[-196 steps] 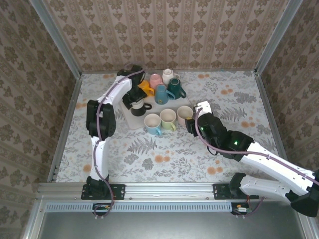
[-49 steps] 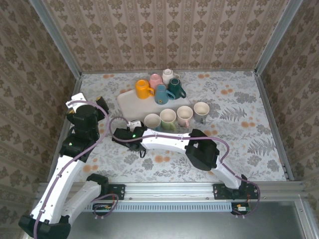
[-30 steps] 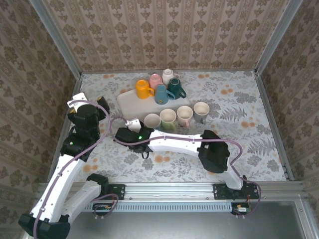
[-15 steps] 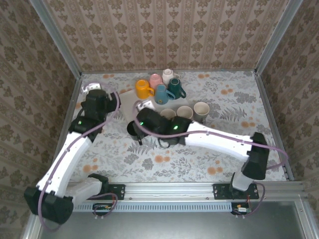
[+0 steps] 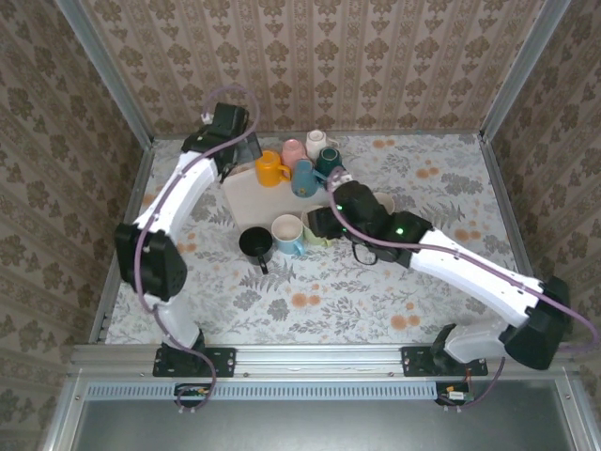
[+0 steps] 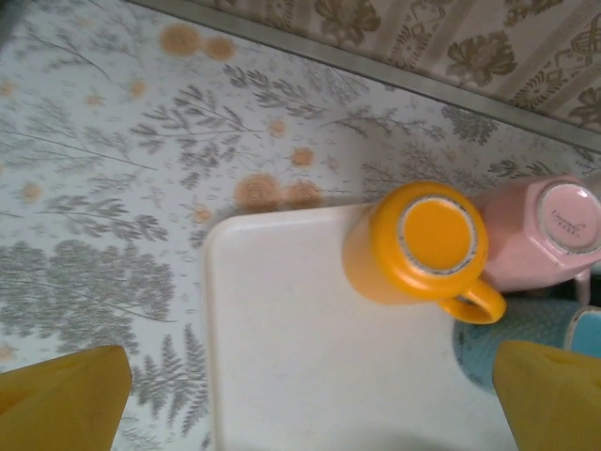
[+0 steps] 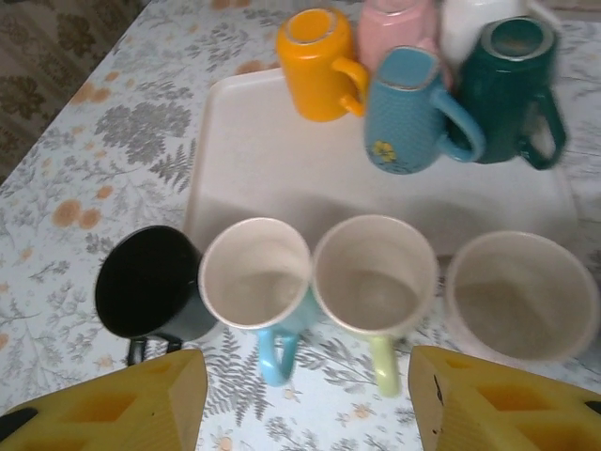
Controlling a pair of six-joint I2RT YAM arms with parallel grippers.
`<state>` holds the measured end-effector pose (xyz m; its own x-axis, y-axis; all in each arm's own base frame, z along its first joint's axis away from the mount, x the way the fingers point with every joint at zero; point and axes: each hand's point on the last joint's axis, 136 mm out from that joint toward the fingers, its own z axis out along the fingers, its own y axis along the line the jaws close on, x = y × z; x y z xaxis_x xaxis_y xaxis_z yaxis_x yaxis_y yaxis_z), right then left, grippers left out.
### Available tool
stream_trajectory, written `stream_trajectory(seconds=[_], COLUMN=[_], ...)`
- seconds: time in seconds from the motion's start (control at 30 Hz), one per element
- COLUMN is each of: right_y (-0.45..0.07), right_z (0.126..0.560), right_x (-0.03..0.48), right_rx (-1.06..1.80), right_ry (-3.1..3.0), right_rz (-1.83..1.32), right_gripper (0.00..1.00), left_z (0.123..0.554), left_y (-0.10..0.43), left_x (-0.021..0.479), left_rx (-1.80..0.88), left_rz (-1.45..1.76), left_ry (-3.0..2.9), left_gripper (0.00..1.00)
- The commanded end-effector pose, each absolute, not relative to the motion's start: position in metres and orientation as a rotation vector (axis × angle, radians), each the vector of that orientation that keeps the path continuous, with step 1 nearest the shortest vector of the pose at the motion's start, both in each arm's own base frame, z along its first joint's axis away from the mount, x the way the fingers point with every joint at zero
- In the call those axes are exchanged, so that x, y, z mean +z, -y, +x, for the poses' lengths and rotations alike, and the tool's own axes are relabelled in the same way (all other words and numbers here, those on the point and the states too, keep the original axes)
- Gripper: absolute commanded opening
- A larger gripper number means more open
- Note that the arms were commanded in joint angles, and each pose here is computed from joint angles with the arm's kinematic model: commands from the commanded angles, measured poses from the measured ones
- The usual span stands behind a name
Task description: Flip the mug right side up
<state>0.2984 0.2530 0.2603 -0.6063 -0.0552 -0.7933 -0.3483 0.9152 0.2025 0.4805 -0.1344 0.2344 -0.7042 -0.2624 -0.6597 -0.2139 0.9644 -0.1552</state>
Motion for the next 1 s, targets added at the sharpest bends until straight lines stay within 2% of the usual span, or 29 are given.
stream_trajectory(seconds=[0.0, 0.17, 0.43, 0.7, 0.97], right_y=[-0.234, -0.219, -0.209, -0.204, -0.202], right_z=[0.295, 0.287, 0.283, 0.283, 0.285], right_x=[0.271, 0.274, 0.274, 0.266, 0.259], right_rx=[0.489, 0.528, 0.543, 0.523, 0.509], right_ry=[-2.148, -2.135, -2.112, -2.118, -2.128], right_rz=[-0.207, -0.172, -0.15, -0.145, -0.133], right_gripper=[0.6, 0.6, 0.59, 0.58, 0.58], left_z=[0.499, 0.541, 0.568, 0.569, 0.536], left_y=[0.156, 0.177, 0.178, 0.181, 0.162], left_x=[0.22, 0.186, 0.139, 0.111, 0.094], left_rx=[-0.175, -0.218, -0.254, -0.242, -0.127], left_rz=[-0.338, -0.339, -0.495, -0.537, -0.562], left_ry=[-2.458, -2.519, -2.568, -2.603, -2.715], left_gripper=[1.0, 1.0, 1.0, 1.0, 0.94])
